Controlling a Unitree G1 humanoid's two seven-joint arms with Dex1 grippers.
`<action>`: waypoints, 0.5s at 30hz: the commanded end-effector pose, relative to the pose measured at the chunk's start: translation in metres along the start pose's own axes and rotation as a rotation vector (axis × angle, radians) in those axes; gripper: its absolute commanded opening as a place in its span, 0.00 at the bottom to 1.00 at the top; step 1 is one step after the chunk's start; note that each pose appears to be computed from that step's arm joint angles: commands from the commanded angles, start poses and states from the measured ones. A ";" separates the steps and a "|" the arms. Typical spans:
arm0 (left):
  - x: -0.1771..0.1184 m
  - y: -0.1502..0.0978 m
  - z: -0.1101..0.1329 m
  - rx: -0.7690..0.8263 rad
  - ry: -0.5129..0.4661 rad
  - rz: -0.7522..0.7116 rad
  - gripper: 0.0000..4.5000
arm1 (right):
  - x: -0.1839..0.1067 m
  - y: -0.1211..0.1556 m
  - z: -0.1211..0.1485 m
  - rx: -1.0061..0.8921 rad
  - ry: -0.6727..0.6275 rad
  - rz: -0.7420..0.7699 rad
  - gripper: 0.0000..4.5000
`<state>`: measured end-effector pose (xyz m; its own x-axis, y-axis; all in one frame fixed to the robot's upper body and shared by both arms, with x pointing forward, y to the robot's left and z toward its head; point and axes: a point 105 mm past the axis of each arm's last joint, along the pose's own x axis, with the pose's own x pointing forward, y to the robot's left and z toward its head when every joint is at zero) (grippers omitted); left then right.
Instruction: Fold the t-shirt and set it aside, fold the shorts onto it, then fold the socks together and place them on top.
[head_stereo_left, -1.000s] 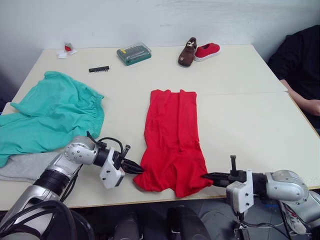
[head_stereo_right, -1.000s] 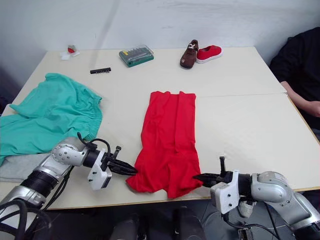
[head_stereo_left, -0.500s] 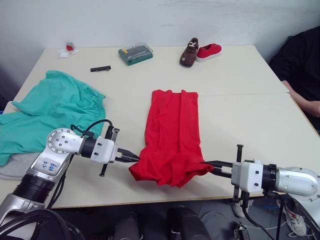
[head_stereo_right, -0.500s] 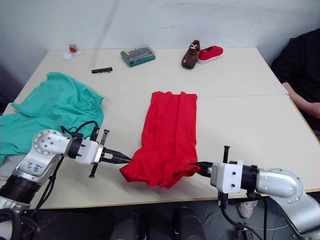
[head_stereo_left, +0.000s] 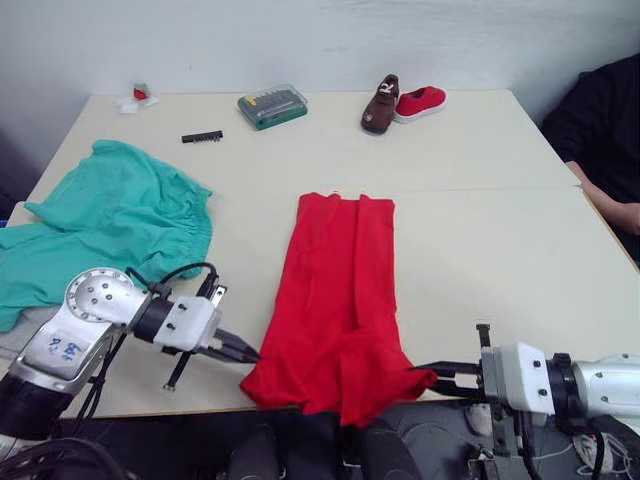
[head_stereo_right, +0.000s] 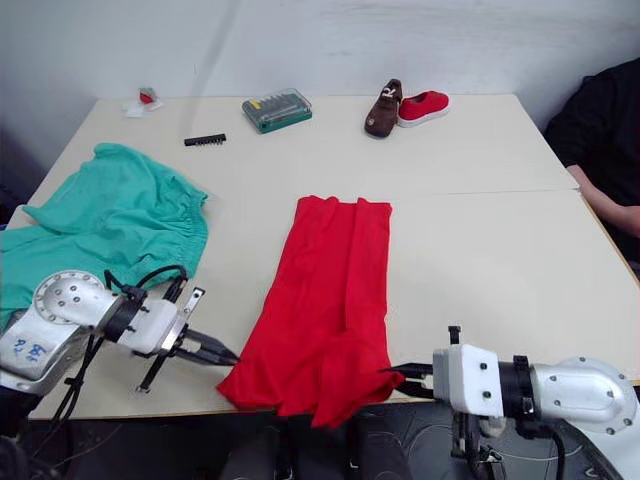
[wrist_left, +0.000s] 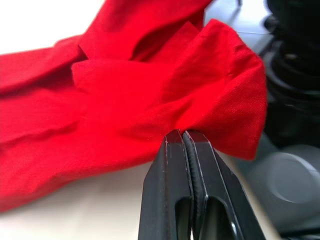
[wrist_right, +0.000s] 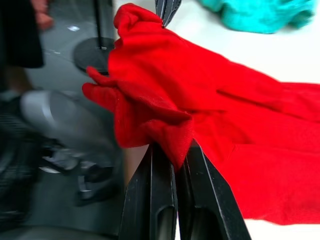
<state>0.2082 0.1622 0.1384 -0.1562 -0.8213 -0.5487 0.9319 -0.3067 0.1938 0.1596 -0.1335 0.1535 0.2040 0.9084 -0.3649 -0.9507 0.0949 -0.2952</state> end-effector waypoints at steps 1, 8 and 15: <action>-0.003 -0.005 0.013 0.023 -0.025 -0.012 0.00 | -0.001 0.006 0.013 -0.006 -0.024 0.037 0.01; -0.018 0.065 0.027 -0.044 -0.160 0.263 0.00 | -0.013 -0.049 0.013 -0.024 -0.033 -0.169 0.01; -0.027 0.148 0.036 -0.191 -0.293 0.522 0.00 | -0.029 -0.138 0.017 0.053 -0.119 -0.478 0.01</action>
<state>0.3263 0.1205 0.2104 0.2177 -0.9597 -0.1776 0.9576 0.1748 0.2291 0.2697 -0.1608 0.2195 0.5539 0.8255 -0.1082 -0.7897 0.4797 -0.3825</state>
